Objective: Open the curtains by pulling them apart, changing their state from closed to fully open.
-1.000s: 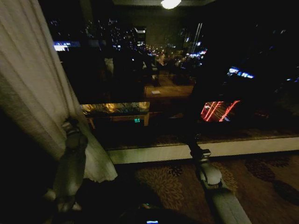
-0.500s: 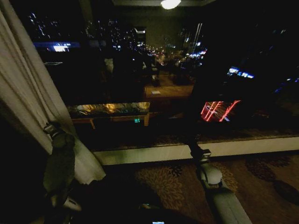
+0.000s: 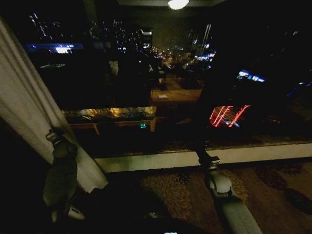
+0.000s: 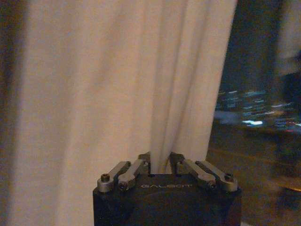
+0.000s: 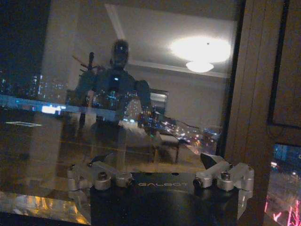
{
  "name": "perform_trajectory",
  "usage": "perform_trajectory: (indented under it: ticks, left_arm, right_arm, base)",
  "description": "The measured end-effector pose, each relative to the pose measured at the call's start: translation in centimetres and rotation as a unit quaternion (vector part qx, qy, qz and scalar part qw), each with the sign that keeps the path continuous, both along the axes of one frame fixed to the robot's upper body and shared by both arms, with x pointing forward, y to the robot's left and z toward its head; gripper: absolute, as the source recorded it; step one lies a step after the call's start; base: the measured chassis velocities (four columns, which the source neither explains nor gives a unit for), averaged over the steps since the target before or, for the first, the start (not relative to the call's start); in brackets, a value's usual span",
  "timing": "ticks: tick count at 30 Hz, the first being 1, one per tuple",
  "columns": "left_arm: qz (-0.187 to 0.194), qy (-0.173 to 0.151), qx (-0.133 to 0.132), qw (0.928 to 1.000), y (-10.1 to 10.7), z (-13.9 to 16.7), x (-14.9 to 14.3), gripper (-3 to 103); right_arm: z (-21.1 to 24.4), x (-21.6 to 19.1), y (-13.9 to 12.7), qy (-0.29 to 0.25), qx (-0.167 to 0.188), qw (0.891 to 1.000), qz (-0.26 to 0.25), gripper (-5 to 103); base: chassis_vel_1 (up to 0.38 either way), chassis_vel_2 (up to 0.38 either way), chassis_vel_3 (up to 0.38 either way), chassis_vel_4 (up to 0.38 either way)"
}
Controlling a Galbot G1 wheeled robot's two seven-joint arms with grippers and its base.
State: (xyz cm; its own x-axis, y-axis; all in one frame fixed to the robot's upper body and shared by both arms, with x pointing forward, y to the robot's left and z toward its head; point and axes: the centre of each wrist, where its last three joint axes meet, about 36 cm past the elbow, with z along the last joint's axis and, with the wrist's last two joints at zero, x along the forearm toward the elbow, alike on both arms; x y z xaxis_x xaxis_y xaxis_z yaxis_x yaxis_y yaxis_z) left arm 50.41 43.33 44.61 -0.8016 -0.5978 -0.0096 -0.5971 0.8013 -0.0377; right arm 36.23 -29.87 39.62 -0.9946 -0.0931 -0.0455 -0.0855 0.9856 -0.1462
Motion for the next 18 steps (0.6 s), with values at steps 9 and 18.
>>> perform_trajectory:
  ticks: [9,18]
  left_arm:
    - [-0.187,-0.010,0.032,0.9818,-5.0,2.5,-5.0,58]
    - [-0.255,0.007,0.037,0.9662,-7.2,1.7,-9.3,90]
  right_arm:
    - [-0.1,0.0,0.1,0.000,0.004,1.000,-0.002,100]
    - [0.5,-0.9,0.7,0.001,0.014,1.000,0.000,100]
  base:
    - [0.000,0.000,0.000,0.000]
    - [0.000,0.000,0.000,0.000]
